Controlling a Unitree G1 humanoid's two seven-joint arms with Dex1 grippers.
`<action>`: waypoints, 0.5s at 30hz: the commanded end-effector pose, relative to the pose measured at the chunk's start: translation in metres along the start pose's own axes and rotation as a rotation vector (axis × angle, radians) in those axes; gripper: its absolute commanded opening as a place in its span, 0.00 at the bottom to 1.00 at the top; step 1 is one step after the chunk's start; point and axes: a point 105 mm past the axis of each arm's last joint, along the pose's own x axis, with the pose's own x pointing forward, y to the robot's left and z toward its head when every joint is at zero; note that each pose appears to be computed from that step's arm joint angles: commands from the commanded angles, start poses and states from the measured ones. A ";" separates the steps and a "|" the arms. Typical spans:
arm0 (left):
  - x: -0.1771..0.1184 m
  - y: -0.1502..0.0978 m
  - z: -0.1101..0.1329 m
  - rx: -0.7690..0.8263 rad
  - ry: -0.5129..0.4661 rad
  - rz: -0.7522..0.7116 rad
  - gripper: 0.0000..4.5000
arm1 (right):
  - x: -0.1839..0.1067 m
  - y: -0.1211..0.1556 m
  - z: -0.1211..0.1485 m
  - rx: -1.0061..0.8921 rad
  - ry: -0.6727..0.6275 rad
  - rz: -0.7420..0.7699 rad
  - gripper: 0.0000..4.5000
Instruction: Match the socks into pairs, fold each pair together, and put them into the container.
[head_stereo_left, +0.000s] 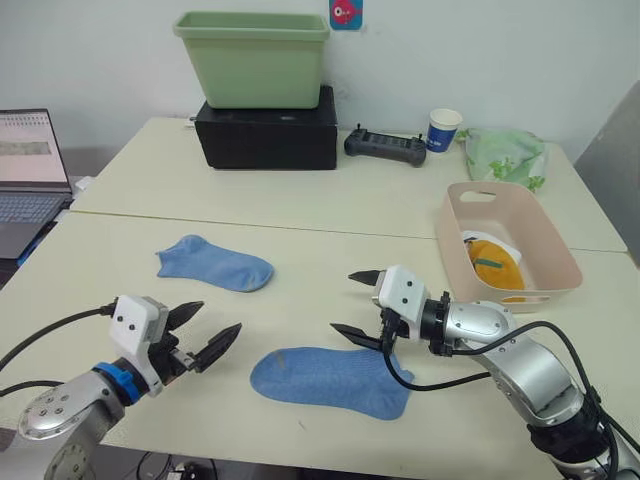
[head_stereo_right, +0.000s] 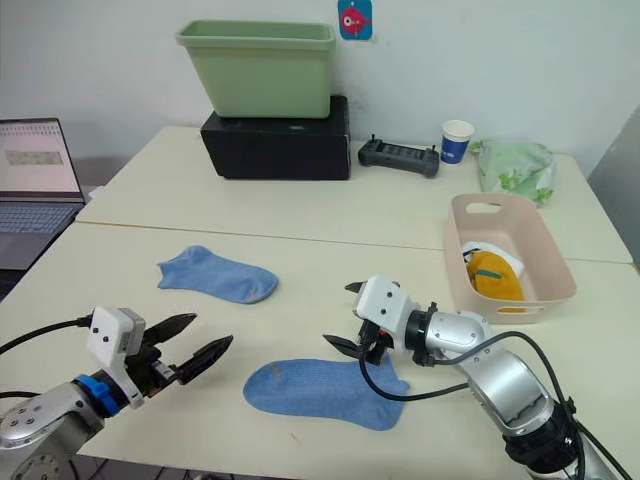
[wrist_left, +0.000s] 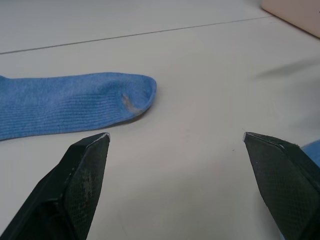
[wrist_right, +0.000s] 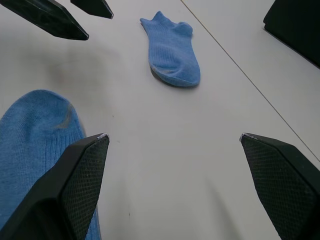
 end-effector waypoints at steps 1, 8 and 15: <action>0.007 0.002 0.007 0.048 -0.028 0.026 0.99 | 0.003 -0.001 0.014 -0.055 -0.047 0.008 1.00; 0.041 0.011 0.008 0.239 0.029 0.058 0.99 | 0.003 -0.005 0.025 -0.018 -0.088 0.014 1.00; 0.086 0.017 0.005 0.248 0.048 0.057 0.99 | -0.005 -0.007 0.026 0.010 -0.088 -0.009 1.00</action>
